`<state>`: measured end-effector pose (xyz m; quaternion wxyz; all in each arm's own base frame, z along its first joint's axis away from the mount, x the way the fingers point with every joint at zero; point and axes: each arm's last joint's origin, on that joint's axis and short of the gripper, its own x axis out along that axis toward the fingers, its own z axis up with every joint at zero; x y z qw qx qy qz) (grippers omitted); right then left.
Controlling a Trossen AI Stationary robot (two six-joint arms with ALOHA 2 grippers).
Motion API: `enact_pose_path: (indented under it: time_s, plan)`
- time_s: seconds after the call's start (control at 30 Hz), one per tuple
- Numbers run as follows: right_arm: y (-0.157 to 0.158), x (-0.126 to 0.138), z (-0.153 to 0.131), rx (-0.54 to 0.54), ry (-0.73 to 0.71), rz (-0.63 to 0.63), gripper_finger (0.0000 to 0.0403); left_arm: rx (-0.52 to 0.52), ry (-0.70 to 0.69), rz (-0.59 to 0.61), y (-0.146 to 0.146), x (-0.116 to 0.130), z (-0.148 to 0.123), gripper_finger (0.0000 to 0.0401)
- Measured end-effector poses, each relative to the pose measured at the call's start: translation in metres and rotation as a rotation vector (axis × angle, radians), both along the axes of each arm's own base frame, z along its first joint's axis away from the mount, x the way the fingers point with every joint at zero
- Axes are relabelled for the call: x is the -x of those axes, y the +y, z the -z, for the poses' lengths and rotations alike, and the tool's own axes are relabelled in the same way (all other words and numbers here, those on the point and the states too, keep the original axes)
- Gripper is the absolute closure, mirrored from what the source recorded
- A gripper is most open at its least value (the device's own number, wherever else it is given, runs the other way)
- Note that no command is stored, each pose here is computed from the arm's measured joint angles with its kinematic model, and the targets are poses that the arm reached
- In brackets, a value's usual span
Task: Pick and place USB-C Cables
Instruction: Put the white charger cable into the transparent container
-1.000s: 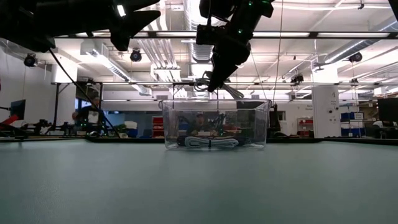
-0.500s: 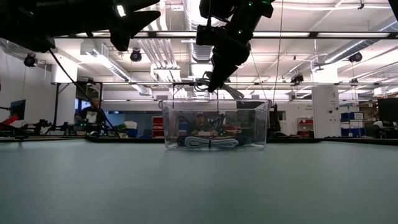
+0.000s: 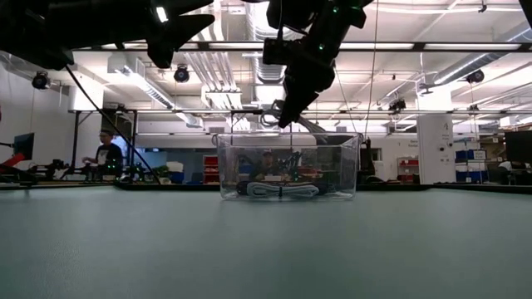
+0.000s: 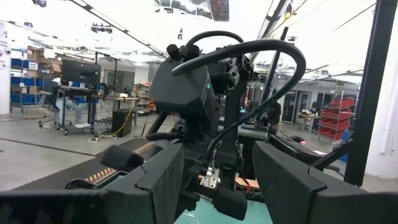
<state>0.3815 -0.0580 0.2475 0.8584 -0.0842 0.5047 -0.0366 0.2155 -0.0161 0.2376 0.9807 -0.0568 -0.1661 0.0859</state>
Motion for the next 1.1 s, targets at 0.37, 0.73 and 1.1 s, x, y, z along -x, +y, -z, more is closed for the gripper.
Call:
enact_pose_path:
  time_s: [0.37,0.73,1.1]
  plan:
    - [0.000,-0.003,0.001,0.000,-0.035,-0.004,0.0380,0.000,0.001,0.000,0.000,0.000,0.000,0.0224]
    - [0.000,-0.003,0.005,-0.001,-0.031,-0.004,0.0380,-0.001,0.002,0.000,0.000,0.000,0.000,0.0224]
    - [-0.004,-0.015,0.038,0.007,0.055,-0.017,0.0380,-0.001,0.003,0.000,0.000,0.000,0.000,0.0224]
